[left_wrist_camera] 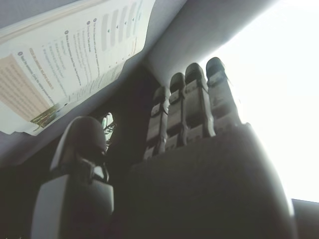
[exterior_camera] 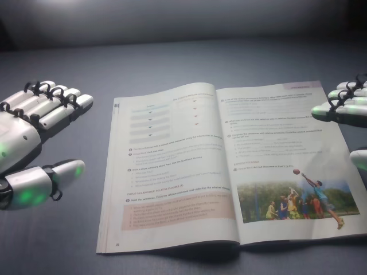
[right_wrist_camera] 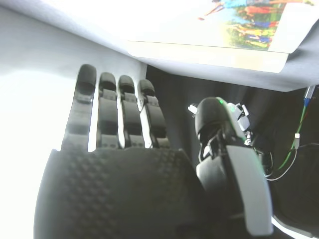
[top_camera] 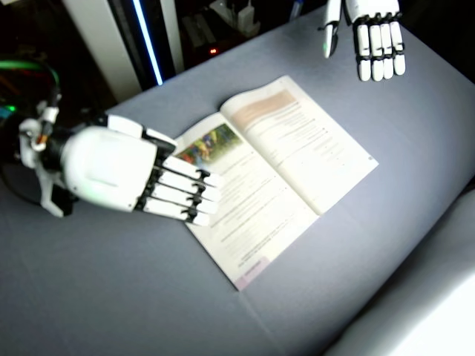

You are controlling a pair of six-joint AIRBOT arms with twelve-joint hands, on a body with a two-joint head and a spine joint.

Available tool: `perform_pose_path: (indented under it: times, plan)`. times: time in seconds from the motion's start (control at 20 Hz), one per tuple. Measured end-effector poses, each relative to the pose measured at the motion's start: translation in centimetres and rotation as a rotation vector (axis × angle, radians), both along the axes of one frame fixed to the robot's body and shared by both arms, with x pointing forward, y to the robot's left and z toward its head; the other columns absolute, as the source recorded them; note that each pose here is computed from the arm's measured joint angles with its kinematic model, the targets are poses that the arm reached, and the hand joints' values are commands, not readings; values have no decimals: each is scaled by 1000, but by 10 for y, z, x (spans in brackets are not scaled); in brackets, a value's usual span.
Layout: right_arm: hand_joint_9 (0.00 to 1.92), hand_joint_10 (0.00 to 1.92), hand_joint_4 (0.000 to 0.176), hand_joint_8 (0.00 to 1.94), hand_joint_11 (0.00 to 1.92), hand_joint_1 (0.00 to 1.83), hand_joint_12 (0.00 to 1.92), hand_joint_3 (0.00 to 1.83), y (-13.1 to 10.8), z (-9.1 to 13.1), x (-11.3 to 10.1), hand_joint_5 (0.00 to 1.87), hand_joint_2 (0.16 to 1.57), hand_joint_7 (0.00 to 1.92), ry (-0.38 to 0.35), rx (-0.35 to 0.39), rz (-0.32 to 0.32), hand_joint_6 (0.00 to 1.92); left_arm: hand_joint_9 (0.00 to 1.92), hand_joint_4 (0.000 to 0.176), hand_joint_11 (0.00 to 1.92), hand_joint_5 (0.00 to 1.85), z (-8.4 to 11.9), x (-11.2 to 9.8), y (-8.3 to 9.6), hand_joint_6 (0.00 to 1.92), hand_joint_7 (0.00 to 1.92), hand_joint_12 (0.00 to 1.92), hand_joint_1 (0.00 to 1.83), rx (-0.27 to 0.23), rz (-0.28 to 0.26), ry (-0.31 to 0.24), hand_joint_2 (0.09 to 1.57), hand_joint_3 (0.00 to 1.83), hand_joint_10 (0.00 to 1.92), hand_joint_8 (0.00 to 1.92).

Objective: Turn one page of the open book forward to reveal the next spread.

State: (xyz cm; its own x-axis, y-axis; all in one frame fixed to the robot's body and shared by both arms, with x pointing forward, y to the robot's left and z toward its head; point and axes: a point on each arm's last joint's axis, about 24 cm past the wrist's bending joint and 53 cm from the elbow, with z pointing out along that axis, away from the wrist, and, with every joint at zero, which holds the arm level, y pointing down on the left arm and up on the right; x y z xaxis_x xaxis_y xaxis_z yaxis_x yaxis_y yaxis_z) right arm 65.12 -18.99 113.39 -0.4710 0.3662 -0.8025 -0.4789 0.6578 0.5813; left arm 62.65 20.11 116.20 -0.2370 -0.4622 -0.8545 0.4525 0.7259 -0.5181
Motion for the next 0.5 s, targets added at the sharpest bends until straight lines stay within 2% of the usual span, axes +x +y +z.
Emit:
perform_pose_path:
  times: [0.25, 0.3, 0.4, 0.5]
  plan:
    - [113, 5, 0, 4, 32, 199, 158, 2, -1, -6, 0, 180, 1469, 209, 10, -25, 2, 3, 0, 0, 0, 0, 0, 0, 0, 0, 4, 0, 0, -3, -1, 2, 1412, 6, 0, 2]
    - [118, 5, 0, 1, 38, 141, 158, 6, -3, -11, 1, 181, 1481, 202, 21, -45, 3, 2, 0, 0, 0, 0, 0, 0, 0, 0, 4, 0, 0, -3, 0, 2, 1418, 8, 0, 1]
    - [91, 5, 0, 3, 25, 13, 135, 6, -8, -28, 7, 141, 1494, 159, 79, -73, -1, 2, 0, 0, 0, 0, 0, 0, 0, 0, 0, 0, 0, -4, 0, 3, 1428, 11, 0, 0]
    - [44, 0, 0, 0, 2, 0, 95, 0, -13, -39, 14, 122, 1458, 121, 117, -104, -20, 0, 0, 0, 0, 0, 0, 0, 0, 0, 0, 0, 0, -4, 0, 4, 1432, 11, 0, 0]
